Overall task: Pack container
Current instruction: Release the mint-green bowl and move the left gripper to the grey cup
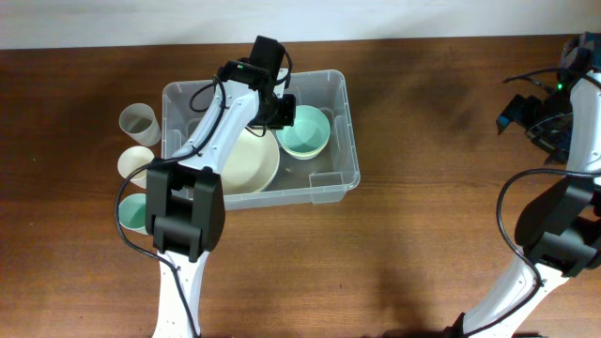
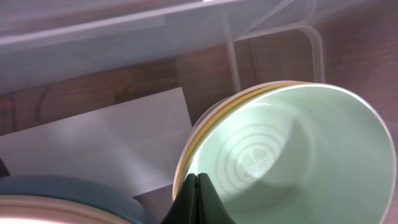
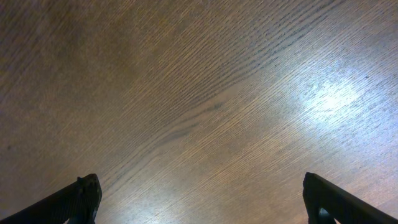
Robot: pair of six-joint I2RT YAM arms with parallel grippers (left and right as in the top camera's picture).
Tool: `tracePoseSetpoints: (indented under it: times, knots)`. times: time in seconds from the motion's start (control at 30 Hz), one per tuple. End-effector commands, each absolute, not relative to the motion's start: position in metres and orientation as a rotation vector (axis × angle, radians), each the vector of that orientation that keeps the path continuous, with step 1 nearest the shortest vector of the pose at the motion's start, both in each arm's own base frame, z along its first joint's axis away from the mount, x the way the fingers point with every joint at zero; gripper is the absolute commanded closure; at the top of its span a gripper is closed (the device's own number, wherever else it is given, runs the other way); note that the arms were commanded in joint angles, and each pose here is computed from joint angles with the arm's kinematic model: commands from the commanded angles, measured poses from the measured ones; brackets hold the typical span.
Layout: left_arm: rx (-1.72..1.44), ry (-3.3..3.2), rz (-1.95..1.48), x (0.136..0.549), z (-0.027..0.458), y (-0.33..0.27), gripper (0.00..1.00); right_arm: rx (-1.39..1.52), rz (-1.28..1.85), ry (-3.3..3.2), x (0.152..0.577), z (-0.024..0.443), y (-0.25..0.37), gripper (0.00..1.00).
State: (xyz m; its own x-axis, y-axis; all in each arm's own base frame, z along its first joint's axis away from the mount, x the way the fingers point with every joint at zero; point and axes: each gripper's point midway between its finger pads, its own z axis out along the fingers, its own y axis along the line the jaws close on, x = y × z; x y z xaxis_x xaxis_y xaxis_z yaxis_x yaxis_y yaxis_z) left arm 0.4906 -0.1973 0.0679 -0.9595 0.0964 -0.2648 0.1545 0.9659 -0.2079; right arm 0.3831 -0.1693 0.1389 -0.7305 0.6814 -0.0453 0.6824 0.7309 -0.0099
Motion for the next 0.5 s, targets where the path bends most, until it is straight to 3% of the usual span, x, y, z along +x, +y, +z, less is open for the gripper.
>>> tracePoseSetpoints:
  times: [0.0,0.13,0.3,0.4,0.47]
  knots:
    - [0.232,2.857,-0.322,0.491,0.065,-0.198,0.99,1.153,-0.044,2.879,0.382,0.139,-0.169,0.01]
    - [0.249,2.803,-0.268,0.503,0.08,-0.194,0.99,1.153,-0.044,2.879,0.382,0.139,-0.169,0.01]
    - [0.272,2.667,-0.297,0.525,0.143,-0.202,0.97,1.153,-0.044,2.879,0.382,0.139,-0.169,0.01]
    - [0.247,2.579,-0.257,0.536,0.188,-0.195,0.75,1.153,-0.044,2.879,0.382,0.139,-0.169,0.01]
    - [0.196,2.537,-0.148,0.539,0.215,-0.177,0.36,1.153,-0.044,2.879,0.382,0.139,-0.169,0.01]
